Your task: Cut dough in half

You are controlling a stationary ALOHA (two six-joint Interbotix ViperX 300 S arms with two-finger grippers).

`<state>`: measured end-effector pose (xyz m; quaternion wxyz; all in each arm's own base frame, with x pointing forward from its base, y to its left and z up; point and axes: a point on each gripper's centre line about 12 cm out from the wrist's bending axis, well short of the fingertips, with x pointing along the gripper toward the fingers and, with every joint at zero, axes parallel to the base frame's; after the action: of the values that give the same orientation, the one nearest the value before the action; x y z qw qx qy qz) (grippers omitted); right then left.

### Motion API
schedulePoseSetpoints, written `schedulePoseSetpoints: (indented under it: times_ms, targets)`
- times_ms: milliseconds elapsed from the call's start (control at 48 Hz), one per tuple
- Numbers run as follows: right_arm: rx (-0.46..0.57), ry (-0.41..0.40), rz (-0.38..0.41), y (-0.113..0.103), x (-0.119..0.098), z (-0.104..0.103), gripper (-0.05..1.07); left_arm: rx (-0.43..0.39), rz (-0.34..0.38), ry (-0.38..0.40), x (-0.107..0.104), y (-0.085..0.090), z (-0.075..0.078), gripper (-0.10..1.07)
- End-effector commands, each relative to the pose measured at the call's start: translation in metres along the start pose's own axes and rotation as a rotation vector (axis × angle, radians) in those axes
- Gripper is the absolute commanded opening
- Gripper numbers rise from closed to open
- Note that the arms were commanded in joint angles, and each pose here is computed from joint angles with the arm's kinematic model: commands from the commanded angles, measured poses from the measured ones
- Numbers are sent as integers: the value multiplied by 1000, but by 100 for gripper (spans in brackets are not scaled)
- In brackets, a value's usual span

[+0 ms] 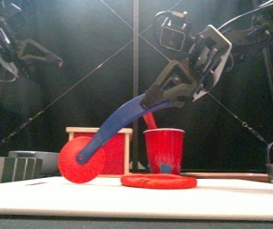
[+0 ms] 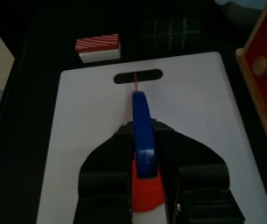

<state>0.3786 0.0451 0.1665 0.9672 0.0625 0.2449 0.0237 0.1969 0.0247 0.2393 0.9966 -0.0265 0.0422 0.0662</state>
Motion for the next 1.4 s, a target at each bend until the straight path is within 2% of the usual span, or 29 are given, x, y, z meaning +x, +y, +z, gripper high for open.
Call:
schedulePoseSetpoints:
  times_ms: [0, 333, 750, 896, 1167, 1375]
  targets:
    - [-1, -27, 7, 2, -3, 11, 36, -3, 3, -17, 2, 0, 6, 5]
    - [-2, 61, 4, 2, -6, -3, 36, -3, 1, -15, 2, 0, 5, 5]
    - [-3, 79, 7, 3, -13, -1, 36, -3, 2, -12, 2, 0, 5, 5]
    - [-2, 108, 6, 2, -13, -6, 36, -3, 2, -11, 2, 0, 4, 5]
    - [-2, 148, 4, 2, -14, -11, 28, -3, 2, -8, 1, 0, 3, 5]
    - [-4, 180, 3, 2, -16, -16, 27, -3, 2, -8, 1, 0, 3, 5]
